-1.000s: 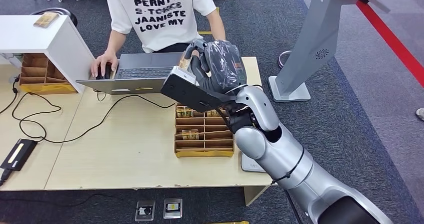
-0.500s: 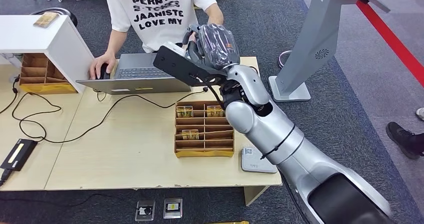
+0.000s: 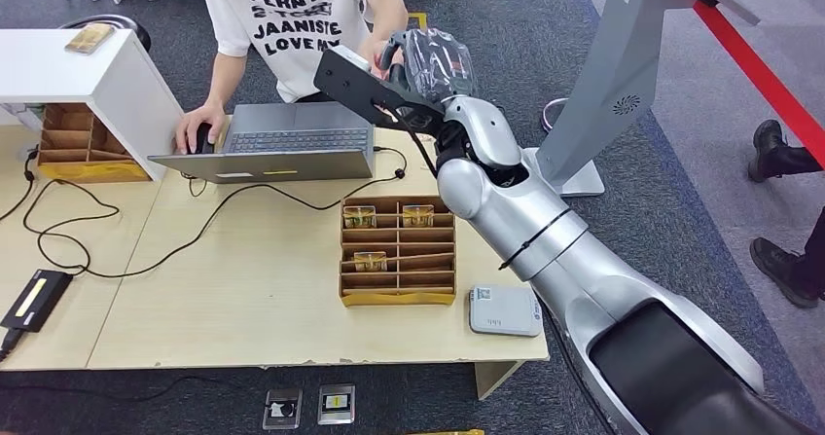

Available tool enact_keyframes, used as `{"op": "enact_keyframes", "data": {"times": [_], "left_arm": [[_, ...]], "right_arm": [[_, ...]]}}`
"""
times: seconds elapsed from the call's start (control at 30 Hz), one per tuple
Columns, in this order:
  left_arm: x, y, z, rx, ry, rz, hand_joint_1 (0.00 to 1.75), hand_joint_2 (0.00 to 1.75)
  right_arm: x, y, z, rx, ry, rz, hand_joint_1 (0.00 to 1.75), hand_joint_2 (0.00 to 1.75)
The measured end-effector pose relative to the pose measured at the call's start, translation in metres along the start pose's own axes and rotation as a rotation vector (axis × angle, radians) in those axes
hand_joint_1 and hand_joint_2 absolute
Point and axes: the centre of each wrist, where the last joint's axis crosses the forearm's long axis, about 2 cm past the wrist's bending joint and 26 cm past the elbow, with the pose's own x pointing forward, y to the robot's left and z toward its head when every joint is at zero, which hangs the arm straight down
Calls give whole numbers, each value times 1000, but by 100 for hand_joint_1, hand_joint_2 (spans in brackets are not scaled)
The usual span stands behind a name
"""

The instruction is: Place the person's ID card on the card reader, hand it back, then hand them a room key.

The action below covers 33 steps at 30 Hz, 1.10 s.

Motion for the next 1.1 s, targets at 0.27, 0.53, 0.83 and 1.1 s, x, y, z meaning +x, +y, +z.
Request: {"op": "enact_keyframes", "data": {"times": [0.27,0.53,0.83,1.1], "left_arm": [[0,0,0,3,-6,-26,0,0],[0,0,0,2,-8,-44,0,0],[0,0,0,4,-10,-53,0,0],[0,0,0,2,-8,-55,0,0]], "right_arm": [[-15,0,-8,35,87,40,118,175],[-28,5,-9,65,135,65,0,175],[-34,8,-9,77,159,84,0,175],[-34,9,-9,71,155,92,0,175]]}}
